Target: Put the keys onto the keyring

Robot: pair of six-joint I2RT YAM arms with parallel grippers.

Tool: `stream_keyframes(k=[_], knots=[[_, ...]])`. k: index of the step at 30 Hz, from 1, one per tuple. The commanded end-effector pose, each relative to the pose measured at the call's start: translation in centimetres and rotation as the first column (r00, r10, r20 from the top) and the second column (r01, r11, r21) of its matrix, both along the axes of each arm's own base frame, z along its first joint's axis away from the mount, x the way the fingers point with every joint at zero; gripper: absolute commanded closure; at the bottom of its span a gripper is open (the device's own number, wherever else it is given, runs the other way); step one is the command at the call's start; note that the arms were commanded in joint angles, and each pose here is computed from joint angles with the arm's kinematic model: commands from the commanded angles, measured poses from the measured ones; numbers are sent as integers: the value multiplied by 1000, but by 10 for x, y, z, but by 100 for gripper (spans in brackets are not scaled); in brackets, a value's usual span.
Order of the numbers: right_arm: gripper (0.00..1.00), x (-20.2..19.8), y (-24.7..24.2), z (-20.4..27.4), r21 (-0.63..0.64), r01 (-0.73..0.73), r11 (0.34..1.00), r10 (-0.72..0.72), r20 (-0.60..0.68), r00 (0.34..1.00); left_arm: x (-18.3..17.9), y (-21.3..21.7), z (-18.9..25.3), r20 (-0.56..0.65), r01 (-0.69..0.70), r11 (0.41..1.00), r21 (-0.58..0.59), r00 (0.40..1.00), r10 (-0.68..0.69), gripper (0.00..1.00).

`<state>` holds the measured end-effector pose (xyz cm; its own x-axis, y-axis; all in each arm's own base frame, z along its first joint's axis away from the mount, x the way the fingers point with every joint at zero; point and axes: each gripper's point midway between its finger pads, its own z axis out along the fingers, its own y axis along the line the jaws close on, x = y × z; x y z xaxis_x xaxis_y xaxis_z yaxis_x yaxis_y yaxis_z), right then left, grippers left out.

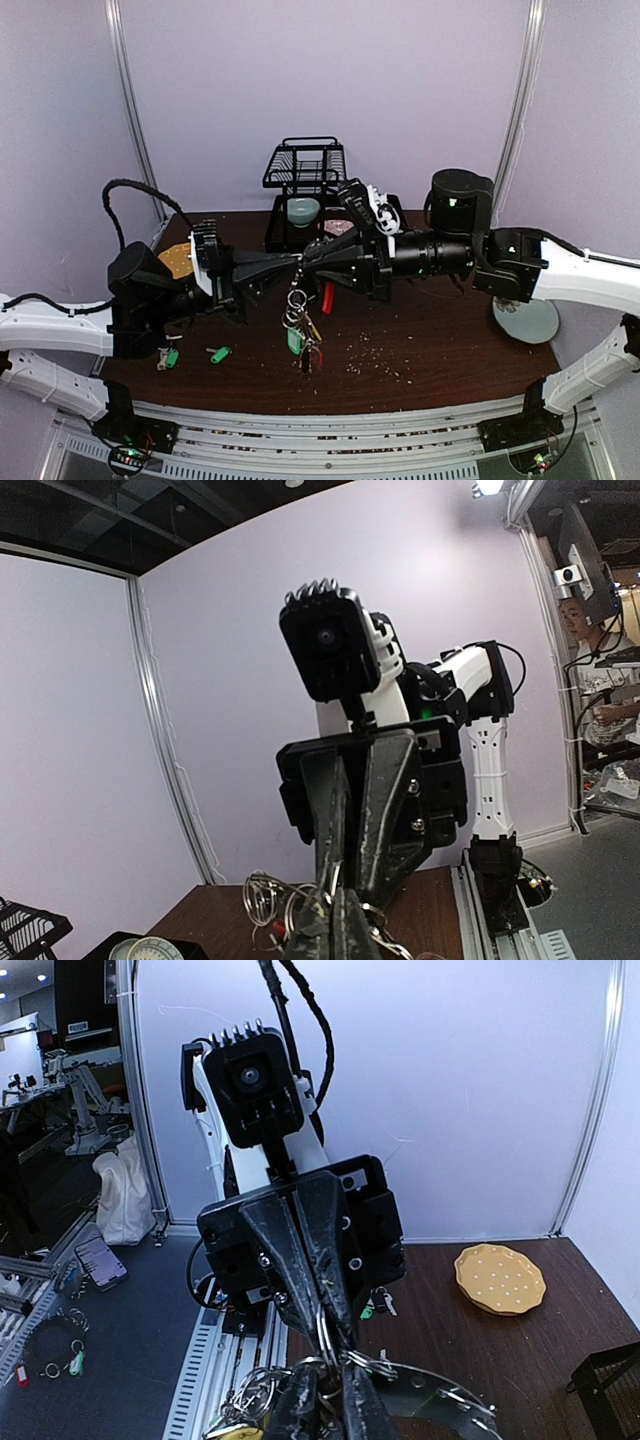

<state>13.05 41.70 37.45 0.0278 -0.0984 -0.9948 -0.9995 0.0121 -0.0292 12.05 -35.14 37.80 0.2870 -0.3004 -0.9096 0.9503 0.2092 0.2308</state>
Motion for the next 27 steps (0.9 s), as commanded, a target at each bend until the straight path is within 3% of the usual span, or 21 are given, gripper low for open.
stream_keyframes(k=[1, 6, 12, 14, 17, 22, 27], knots=[[90, -5, 3, 25, 63, -24, 998, 23, 27, 999, -6, 6, 17, 42, 7, 998, -55, 999, -5, 100], [100, -5, 1, 26, 60, -24, 998, 22, 32, 999, -6, 6, 16, 43, 10, 999, -52, 999, -7, 100], [100, -2, -7, 19, -18, 13, 1000, -12, 60, 998, -1, 6, 11, 12, -17, 1000, -17, 1000, 17, 100], [100, 2, -13, 9, -104, 48, 993, -39, 83, 996, 5, 3, -1, 4, -51, 996, 72, 999, 50, 77], [100, 16, -25, -10, -265, 136, 955, -99, 150, 984, 11, 2, -13, 30, -102, 972, 210, 995, 98, 59], [100, 30, -40, -43, -499, 241, 832, -141, 229, 963, 16, 4, -22, 31, -125, 929, 348, 992, 122, 61], [100, 33, -33, -38, -532, 285, 797, -145, 290, 946, 20, -13, -40, -16, -77, 888, 453, 995, 94, 71]])
